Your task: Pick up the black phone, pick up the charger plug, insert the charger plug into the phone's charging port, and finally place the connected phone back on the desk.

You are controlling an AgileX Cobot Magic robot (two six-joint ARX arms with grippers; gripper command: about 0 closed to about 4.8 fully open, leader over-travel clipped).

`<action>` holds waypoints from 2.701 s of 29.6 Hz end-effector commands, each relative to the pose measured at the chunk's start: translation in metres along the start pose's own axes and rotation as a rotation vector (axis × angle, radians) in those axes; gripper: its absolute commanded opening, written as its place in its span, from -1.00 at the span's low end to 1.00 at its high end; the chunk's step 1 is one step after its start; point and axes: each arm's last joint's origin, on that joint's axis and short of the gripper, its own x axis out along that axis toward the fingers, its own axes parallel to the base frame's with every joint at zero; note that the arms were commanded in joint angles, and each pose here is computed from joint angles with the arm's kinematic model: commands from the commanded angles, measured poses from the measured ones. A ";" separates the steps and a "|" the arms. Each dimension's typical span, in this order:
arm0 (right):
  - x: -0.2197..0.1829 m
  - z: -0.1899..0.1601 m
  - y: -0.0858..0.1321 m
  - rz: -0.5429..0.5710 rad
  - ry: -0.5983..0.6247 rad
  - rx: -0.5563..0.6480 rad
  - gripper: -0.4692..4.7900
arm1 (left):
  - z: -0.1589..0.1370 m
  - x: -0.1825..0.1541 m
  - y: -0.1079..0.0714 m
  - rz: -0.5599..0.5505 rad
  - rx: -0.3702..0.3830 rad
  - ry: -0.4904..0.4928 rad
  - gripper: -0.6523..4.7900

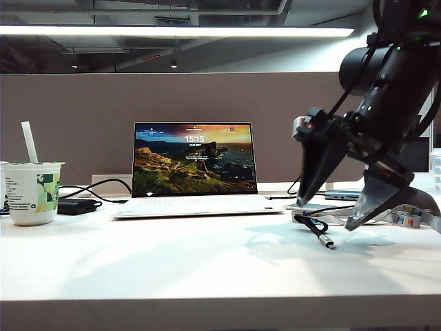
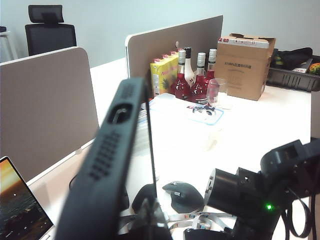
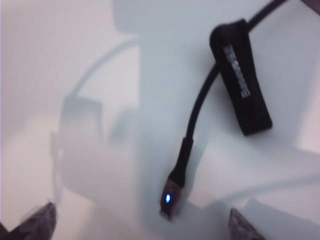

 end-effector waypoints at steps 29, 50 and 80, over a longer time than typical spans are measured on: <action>0.002 0.019 0.052 -0.278 -0.035 0.039 0.92 | 0.009 -0.004 -0.003 -0.010 0.033 -0.041 -0.78; 0.030 0.015 0.040 -0.294 0.073 0.124 0.80 | 0.010 -0.006 -0.005 -0.011 0.030 -0.043 -0.78; 0.029 0.015 0.039 -0.312 0.076 0.123 -0.82 | 0.010 -0.006 -0.005 -0.011 0.022 -0.041 -0.78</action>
